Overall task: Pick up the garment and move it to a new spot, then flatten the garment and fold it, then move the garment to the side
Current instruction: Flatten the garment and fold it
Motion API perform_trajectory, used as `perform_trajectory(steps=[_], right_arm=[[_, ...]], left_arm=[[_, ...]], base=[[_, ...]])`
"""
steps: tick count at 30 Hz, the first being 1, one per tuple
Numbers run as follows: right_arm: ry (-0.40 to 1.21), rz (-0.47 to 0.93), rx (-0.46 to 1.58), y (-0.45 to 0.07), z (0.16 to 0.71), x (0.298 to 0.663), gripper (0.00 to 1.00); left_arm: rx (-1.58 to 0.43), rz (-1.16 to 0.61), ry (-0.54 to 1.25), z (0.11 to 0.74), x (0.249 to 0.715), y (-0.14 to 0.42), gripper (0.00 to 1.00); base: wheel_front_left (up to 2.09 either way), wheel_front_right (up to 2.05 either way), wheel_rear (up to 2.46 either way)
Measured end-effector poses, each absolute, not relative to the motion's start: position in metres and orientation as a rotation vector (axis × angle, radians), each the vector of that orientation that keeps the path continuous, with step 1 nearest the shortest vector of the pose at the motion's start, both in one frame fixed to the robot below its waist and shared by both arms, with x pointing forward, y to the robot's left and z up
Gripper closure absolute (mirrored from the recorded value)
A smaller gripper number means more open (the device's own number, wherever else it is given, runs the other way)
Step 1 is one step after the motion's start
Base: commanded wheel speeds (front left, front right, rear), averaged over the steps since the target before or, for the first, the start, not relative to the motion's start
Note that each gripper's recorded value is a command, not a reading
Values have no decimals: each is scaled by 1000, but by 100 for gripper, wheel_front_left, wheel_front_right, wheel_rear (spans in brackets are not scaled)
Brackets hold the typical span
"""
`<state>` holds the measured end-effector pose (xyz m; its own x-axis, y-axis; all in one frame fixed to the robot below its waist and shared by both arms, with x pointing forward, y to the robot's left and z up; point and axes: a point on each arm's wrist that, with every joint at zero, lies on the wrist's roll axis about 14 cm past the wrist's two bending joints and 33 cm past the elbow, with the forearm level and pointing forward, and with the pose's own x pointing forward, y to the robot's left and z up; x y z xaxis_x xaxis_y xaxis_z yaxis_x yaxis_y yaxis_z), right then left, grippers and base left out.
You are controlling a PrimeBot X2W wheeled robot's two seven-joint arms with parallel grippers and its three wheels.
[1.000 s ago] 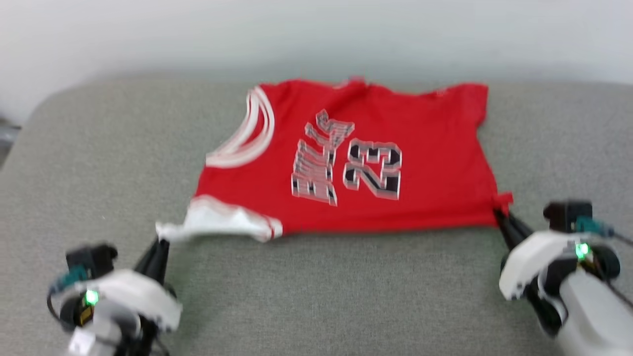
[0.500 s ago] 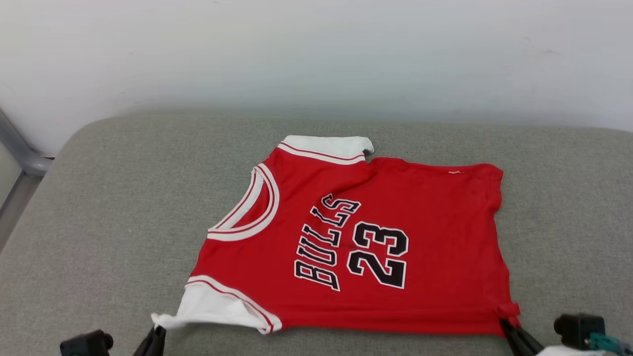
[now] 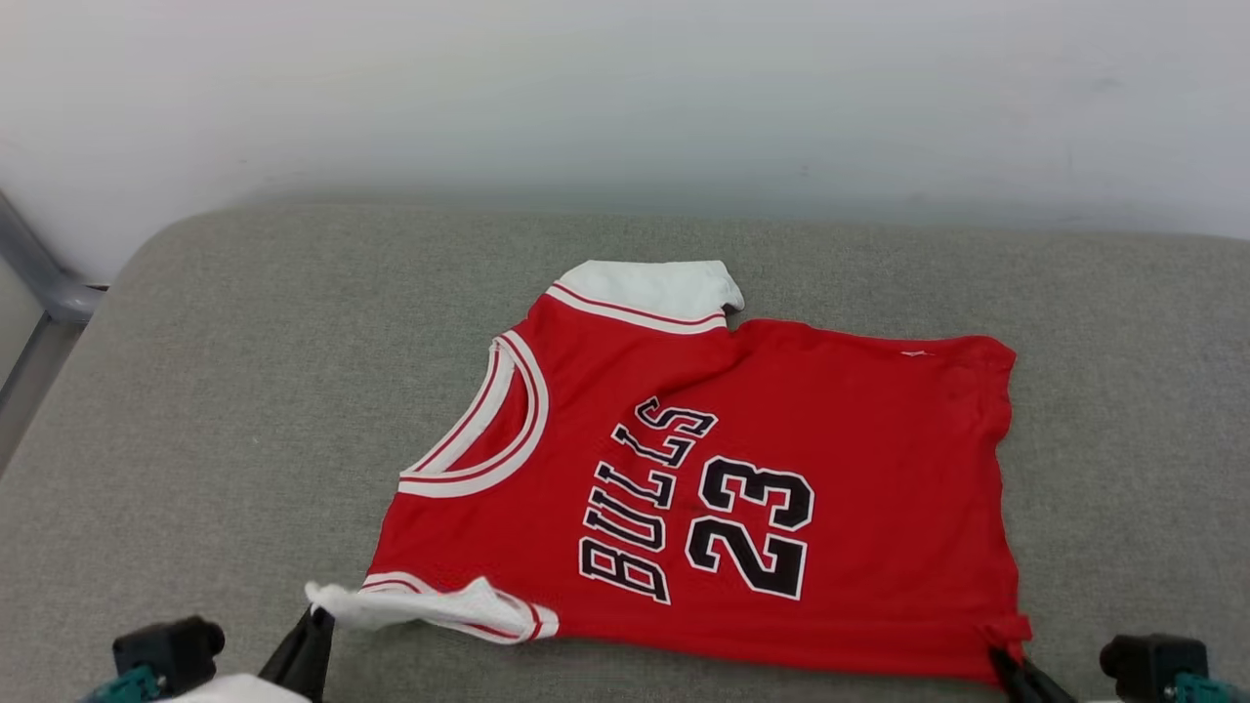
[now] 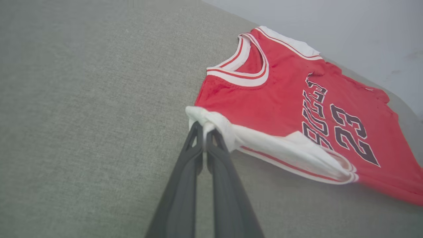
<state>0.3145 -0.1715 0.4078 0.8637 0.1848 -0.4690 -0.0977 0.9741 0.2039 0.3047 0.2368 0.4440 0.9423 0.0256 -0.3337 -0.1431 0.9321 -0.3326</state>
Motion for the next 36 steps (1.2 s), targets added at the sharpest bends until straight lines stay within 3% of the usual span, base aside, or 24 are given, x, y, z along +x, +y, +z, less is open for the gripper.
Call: perform_trajectory(steps=[15, 27, 28, 29, 30, 31, 32, 33, 36], right_arm=[[515, 161, 116, -169, 410, 379, 100], [568, 150, 114, -167, 374, 397, 100], [573, 150, 118, -166, 372, 396, 93], [573, 149, 128, -166, 371, 396, 77], [572, 149, 127, -166, 371, 396, 63], [575, 147, 130, -166, 370, 396, 47], [565, 146, 132, -166, 371, 396, 0], [540, 146, 132, -166, 376, 398, 0], [442, 131, 138, -170, 394, 403, 0]], left_arm=[[-331, -59, 262, 459, 410, 213, 100], [-352, -107, 482, 392, 434, 202, 100], [-352, -110, 489, 390, 435, 202, 100], [-359, -117, 502, 388, 436, 200, 100], [-363, -121, 519, 385, 435, 199, 85], [-363, -122, 523, 384, 436, 199, 61], [-365, -123, 521, 384, 436, 198, 11], [-367, -123, 521, 385, 435, 198, 0], [-369, -115, 511, 388, 433, 201, 0]], base=[[0, 0, 0], [0, 0, 0], [0, 0, 0], [0, 0, 0], [0, 0, 0], [0, 0, 0], [0, 0, 0], [0, 0, 0], [0, 0, 0]])
